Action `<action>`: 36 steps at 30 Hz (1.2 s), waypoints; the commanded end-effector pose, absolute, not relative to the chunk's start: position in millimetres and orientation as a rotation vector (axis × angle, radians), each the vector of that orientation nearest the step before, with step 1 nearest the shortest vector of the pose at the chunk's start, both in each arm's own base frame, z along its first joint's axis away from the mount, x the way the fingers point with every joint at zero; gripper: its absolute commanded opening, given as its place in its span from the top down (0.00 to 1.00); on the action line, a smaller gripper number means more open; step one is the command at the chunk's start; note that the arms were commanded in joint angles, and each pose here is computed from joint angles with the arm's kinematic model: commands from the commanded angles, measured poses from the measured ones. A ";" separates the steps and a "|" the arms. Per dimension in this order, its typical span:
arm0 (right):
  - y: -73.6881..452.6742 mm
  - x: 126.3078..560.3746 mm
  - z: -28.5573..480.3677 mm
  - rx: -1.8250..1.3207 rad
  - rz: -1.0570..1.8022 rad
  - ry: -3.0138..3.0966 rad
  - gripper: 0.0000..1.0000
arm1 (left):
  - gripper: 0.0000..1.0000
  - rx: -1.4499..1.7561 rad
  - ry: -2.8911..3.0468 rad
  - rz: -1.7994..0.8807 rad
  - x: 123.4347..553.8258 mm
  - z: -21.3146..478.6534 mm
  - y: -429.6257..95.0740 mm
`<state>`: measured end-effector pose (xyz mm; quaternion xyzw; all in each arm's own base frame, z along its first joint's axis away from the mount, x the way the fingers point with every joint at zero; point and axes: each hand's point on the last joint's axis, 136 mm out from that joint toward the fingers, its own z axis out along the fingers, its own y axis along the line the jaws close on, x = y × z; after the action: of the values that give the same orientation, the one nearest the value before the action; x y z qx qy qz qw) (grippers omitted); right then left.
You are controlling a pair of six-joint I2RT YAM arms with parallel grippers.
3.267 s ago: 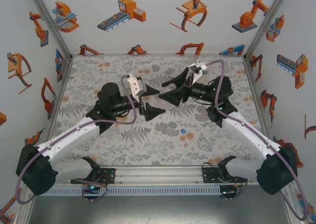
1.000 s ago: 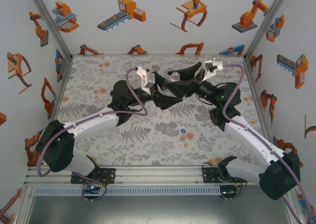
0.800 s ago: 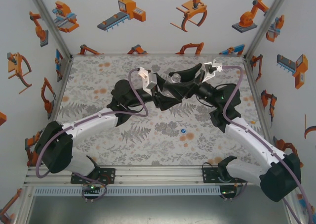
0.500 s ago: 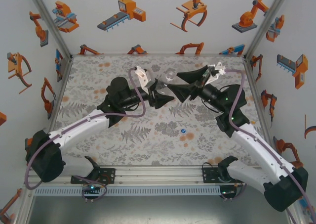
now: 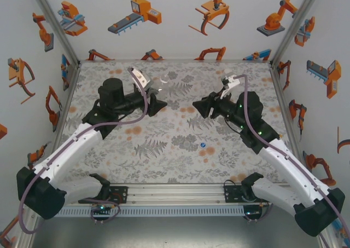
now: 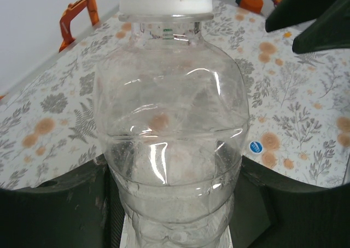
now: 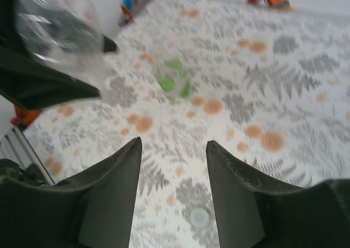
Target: Screw on the bottle caps
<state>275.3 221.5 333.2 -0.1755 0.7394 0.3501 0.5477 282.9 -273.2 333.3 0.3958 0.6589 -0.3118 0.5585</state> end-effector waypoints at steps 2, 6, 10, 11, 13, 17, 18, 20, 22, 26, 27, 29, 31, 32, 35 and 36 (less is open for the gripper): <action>205.6 281.5 284.3 -0.319 0.688 1.995 0.54 | 1.00 0.988 1.568 -0.713 278.9 340.7 -261.9; 196.5 281.2 234.6 -0.273 0.587 2.193 0.56 | 1.00 0.998 1.586 -0.726 282.5 336.5 -257.8; 190.0 276.0 193.1 -0.235 0.496 2.364 0.57 | 1.00 1.033 1.599 -0.733 281.9 326.9 -259.5; 189.3 274.8 185.7 -0.226 0.480 2.395 0.58 | 1.00 1.042 1.597 -0.727 281.8 324.5 -259.7; 187.4 272.0 169.1 -0.191 0.452 2.466 0.59 | 1.00 1.066 1.586 -0.716 280.7 316.3 -259.5; 184.5 268.4 145.7 -0.114 0.405 2.573 0.64 | 1.00 1.143 1.569 -0.719 267.5 311.3 -259.1; 184.2 268.2 141.9 -0.092 0.393 2.591 0.65 | 1.00 1.150 1.563 -0.711 265.7 311.9 -257.8; 187.1 267.3 134.1 -0.070 0.382 2.626 0.65 | 1.00 1.151 1.553 -0.692 264.3 312.5 -255.4; 191.6 266.7 128.9 -0.063 0.379 2.649 0.66 | 1.00 1.160 1.540 -0.678 262.0 313.4 -253.7; 206.2 265.7 122.4 -0.116 0.373 2.682 0.67 | 0.99 1.160 1.533 -0.678 260.7 313.4 -253.3; 209.9 265.4 120.6 -0.133 0.373 2.692 0.67 | 0.98 1.154 1.534 -0.684 261.4 313.3 -254.0; 218.0 264.4 117.4 -0.163 0.381 2.714 0.67 | 0.95 1.148 1.538 -0.694 262.7 312.8 -255.6; 226.2 263.8 114.3 -0.195 0.376 2.729 0.66 | 0.93 1.142 1.546 -0.703 263.6 312.8 -256.1; 230.8 263.7 112.3 -0.214 0.372 2.734 0.65 | 0.92 1.141 1.549 -0.705 263.7 312.1 -256.4; 241.4 262.4 105.6 -0.256 0.327 2.755 0.64 | 0.92 1.134 1.552 -0.702 264.5 312.2 -255.8; 244.3 262.1 103.2 -0.270 0.307 2.761 0.63 | 0.92 1.132 1.551 -0.698 264.6 313.0 -255.4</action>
<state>264.4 238.0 103.6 -0.0875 0.9713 0.1260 0.1818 266.7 -254.3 309.9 0.4703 0.6557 -0.2853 0.5173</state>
